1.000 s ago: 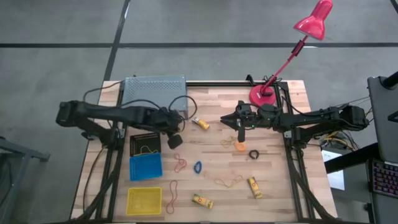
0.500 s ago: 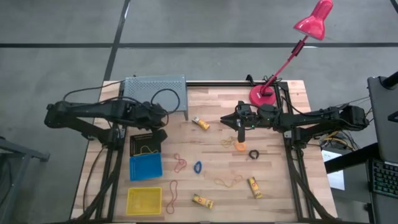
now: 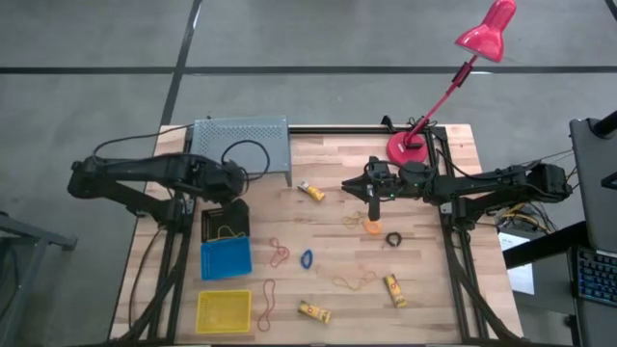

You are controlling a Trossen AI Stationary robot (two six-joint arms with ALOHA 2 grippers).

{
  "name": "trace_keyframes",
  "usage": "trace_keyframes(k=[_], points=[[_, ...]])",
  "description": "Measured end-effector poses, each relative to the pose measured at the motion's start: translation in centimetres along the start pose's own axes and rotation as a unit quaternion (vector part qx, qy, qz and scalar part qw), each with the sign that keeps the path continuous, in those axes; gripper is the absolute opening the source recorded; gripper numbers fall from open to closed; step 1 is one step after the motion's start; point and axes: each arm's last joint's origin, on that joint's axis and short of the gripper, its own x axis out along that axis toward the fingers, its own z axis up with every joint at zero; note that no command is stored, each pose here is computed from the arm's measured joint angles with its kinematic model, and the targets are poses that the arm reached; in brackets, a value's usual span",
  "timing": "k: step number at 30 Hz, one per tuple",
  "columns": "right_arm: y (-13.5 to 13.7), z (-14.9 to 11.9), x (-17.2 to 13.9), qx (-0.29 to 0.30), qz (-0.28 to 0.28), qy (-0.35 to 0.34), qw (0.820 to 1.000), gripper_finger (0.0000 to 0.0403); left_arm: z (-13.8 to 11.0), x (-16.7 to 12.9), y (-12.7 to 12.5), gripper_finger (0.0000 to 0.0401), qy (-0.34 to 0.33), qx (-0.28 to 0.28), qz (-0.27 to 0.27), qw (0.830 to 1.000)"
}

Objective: Pick & Place Office Desk Supplies
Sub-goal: Put the yellow rubber band in the black bin

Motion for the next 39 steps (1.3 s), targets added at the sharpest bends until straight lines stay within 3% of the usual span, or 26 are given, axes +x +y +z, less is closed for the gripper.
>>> trace_keyframes(k=[19,29,39], points=[[0.0,-0.1,0.0,0.000,-0.002,0.007,1.000,0.0068,-2.9,-0.8,0.3,0.0000,0.062,-0.076,0.044,0.994],[0.0,-0.1,0.0,0.000,-0.002,0.007,1.000,0.0068,-3.7,-1.3,0.3,0.0000,0.043,-0.087,0.054,0.994],[0.0,-0.1,0.0,0.000,-0.002,0.006,1.000,0.0068,-4.7,2.8,-0.3,0.0000,0.050,-0.101,0.063,0.992]])
